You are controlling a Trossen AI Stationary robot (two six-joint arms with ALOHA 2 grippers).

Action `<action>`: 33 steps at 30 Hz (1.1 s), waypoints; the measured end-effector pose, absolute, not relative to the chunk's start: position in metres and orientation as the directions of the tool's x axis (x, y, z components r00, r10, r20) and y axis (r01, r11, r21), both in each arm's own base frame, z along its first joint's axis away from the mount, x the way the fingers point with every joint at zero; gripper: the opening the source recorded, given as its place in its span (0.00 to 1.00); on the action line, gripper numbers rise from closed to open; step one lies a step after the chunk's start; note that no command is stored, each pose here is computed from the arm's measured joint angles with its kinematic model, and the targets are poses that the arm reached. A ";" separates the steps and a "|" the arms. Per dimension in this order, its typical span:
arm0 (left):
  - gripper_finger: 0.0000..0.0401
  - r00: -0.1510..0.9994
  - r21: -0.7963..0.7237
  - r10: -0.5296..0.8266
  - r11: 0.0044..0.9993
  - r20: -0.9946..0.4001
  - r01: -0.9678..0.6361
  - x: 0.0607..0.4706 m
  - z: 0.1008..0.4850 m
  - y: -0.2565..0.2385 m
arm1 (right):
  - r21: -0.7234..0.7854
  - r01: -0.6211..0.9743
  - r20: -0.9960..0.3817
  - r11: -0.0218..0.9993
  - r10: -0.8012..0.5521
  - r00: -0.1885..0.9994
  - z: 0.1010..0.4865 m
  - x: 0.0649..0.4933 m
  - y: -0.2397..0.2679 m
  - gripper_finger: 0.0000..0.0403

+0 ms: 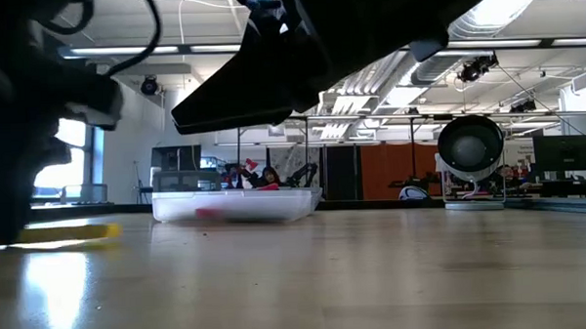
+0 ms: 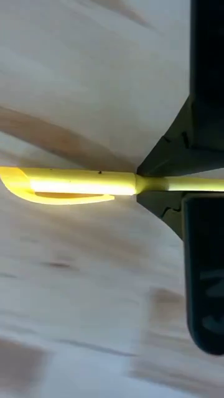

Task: Pick & place school supplies into a supply box
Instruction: Put the yellow pen into the black supply box

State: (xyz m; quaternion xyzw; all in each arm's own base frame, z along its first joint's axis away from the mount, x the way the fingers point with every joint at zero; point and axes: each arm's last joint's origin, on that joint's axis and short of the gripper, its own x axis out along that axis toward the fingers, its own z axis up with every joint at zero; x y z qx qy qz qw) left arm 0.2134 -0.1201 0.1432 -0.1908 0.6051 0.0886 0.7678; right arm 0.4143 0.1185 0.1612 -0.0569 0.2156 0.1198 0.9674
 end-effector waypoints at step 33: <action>0.20 0.402 0.273 0.381 0.914 -0.833 -0.301 0.303 0.219 0.052 | -0.023 -0.347 -0.484 0.937 0.293 0.825 0.158 0.379 0.197 0.35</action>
